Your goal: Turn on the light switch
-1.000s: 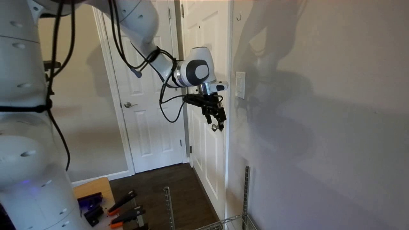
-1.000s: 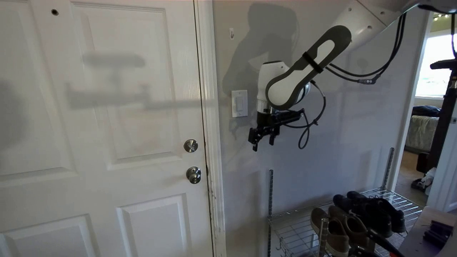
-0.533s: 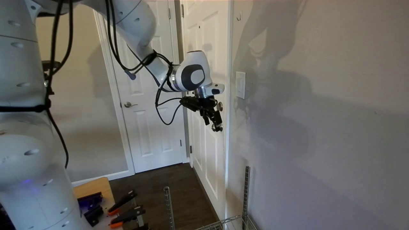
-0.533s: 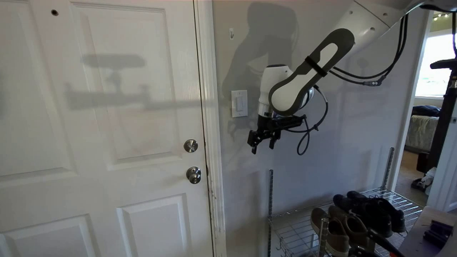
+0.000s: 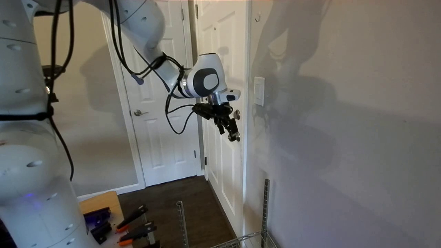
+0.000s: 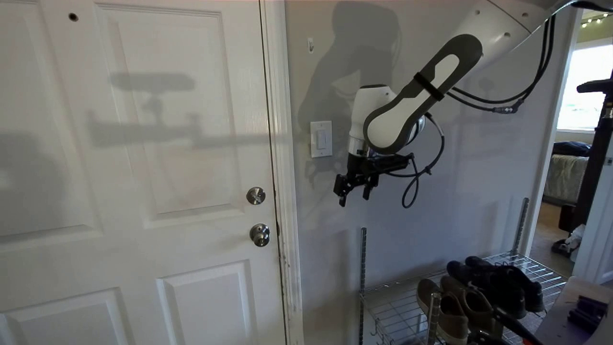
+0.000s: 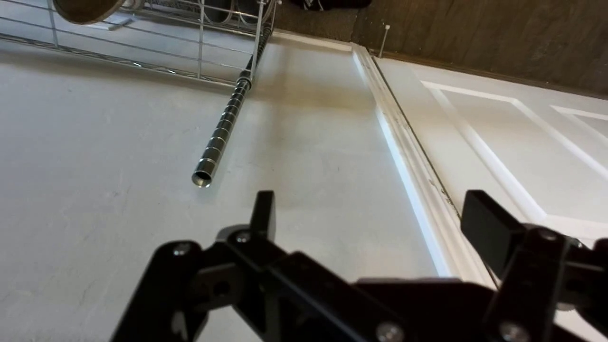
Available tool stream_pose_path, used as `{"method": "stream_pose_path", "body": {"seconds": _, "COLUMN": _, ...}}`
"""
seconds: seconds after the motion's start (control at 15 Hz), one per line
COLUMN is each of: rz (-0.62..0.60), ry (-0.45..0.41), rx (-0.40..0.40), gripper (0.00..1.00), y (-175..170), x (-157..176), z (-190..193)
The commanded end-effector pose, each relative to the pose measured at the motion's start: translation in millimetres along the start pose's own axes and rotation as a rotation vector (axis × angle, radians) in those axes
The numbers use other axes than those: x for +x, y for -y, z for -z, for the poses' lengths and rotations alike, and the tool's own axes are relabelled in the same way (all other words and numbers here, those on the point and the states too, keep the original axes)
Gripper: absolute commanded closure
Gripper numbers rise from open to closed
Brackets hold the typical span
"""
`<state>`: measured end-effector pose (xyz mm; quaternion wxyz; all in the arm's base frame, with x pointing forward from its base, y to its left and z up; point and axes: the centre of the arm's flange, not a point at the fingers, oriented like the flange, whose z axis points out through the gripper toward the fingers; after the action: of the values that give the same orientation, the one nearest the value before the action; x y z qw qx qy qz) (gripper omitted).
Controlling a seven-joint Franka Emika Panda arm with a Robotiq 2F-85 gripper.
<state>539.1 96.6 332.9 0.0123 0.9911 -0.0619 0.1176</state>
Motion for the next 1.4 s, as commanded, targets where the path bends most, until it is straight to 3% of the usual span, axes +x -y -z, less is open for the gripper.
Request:
{"method": "stream_pose_path", "body": {"seconds": 0.0, "rz": 0.018, "ry": -0.023, "rx": 0.002, "gripper": 0.0, "y": 3.8, "x": 1.8, "z": 3.0}}
{"method": "stream_pose_path", "body": {"seconds": 0.4, "rz": -0.005, "ry": -0.211, "rx": 0.023, "gripper": 0.0, "y": -1.1, "x": -9.5, "z": 0.0}}
{"method": "stream_pose_path", "body": {"seconds": 0.8, "rz": -0.051, "ry": -0.41, "rx": -0.008, "gripper": 0.0, "y": -16.7, "x": -18.6, "z": -17.2}}
{"method": "stream_pose_path", "body": {"seconds": 1.0, "rz": -0.065, "ry": -0.473, "rx": -0.029, "gripper": 0.0, "y": -19.5, "x": -17.3, "z": -10.5}}
{"method": "stream_pose_path", "body": {"seconds": 1.33, "rz": -0.111, "ry": -0.535, "rx": 0.016, "gripper": 0.0, "y": 4.7, "x": -34.8, "z": 5.9}}
